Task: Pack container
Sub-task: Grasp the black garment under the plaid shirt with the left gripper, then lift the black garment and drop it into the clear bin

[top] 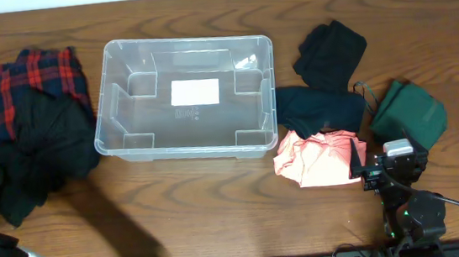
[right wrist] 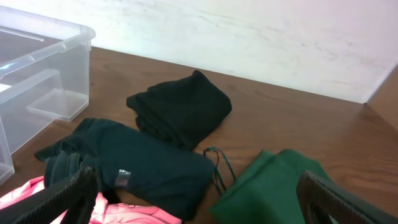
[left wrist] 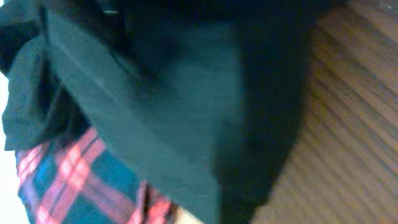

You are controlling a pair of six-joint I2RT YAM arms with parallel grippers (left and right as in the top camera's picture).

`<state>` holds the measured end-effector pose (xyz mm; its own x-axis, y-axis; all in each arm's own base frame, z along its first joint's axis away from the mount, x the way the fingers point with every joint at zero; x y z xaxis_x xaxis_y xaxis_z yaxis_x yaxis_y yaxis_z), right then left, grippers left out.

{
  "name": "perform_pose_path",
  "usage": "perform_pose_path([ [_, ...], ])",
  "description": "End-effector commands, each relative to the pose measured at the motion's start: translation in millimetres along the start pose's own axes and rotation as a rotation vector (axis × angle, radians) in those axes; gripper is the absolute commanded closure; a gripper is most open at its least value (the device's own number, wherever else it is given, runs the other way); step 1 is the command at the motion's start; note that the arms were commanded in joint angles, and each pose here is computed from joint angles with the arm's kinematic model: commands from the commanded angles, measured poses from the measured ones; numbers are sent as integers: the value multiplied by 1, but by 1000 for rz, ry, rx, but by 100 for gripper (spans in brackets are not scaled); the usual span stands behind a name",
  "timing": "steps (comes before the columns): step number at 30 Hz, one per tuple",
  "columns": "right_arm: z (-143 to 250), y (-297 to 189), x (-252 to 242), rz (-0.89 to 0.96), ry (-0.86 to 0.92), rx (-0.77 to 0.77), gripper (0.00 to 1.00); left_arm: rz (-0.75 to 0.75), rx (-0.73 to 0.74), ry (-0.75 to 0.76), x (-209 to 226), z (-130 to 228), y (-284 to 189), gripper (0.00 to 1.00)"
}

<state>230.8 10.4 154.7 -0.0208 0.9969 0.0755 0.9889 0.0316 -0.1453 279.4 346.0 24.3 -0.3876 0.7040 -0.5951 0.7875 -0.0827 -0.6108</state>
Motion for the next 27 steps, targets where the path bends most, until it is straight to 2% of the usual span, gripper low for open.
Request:
perform_pose_path([
  [1, 0, 0, -2, 10, -17, -4, 1, 112, 38, -96, -15, 18, 15, 69],
  [4, 0, 0, -2, 10, -17, -4, 1, 176, 18, -175, -28, 11, 9, 89],
  [6, 0, 0, -2, 10, -17, -4, 1, 217, 4, -194, -42, 3, 0, 94],
  [10, 0, 0, -2, 10, -17, -4, 1, 203, -33, -157, -69, -19, -28, 94],
  [14, 0, 0, -2, 10, -17, -4, 1, 195, -155, -44, -123, -64, -77, 94],
  [21, 0, 0, -2, 10, -17, -4, 1, 276, -428, 315, -274, -121, -164, 94],
  [23, 0, 0, -2, 10, -17, -4, 1, 326, -503, 415, -319, -127, -184, 94],
  [27, 0, 0, -2, 10, -17, -4, 1, 411, -573, 503, -381, -125, -195, 94],
])
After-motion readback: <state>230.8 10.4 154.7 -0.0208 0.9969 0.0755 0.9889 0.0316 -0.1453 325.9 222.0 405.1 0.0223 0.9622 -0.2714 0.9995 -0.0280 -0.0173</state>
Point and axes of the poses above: each gripper's point midway between its finger pads, its own y axis out along the fingers, its own x axis along the line the jaws close on, z = x × y, the point moved 1 cm from there along -y, back along the fingers, and after that the axes turned 13 degrees about y, right-handed, at the moved point
